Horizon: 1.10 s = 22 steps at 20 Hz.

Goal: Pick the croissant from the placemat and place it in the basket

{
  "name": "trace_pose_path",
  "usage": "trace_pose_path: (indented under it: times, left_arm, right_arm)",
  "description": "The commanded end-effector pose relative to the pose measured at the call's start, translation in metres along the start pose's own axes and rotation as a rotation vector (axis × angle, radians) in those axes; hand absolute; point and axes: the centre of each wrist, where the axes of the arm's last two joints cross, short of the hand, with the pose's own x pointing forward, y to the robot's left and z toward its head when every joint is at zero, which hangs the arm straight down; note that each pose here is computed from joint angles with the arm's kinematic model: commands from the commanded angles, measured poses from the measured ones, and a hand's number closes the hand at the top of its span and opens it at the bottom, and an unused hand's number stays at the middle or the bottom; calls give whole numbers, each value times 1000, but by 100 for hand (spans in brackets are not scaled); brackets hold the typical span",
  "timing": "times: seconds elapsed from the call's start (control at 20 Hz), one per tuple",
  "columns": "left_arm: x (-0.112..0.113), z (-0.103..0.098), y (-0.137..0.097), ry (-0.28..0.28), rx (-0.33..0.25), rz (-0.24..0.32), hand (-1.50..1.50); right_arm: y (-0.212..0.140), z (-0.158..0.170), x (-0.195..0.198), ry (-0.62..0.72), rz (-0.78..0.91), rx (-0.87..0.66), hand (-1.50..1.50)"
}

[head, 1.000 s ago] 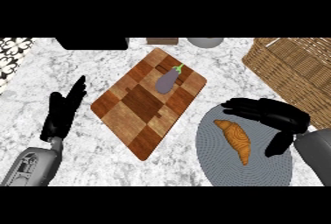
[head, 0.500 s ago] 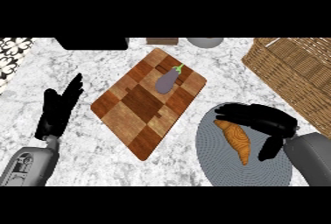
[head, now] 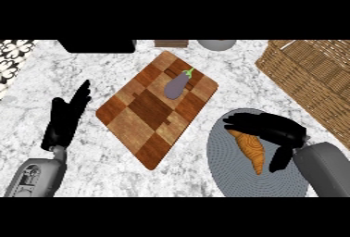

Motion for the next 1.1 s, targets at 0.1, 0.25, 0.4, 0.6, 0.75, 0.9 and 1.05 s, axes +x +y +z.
trace_pose_path:
  times: [0.1,0.25,0.4,0.6,0.75,0.9,1.05]
  left_arm:
    - [-14,4,14,-11,14,-3,0]
    - [-4,-7,-6,-7,5,14,0]
    - [1,-10,5,-12,-2,10,0]
    - [-5,3,-5,-10,5,-2,0]
    - [-17,13,0,8,2,10,0]
    - [-4,4,12,3,16,3,0]
    - [-9,8,12,0,22,0,0]
  right_arm:
    - [10,-14,6,-17,-36,31,-150]
    - [20,-17,-3,-38,22,63,150]
    - [28,-13,-16,-75,122,18,150]
    - [22,-23,-18,-114,156,-21,150]
    - [32,-13,-3,188,216,-37,150]
    - [33,1,-6,461,271,-8,150]
    - [22,-8,14,509,297,-23,150]
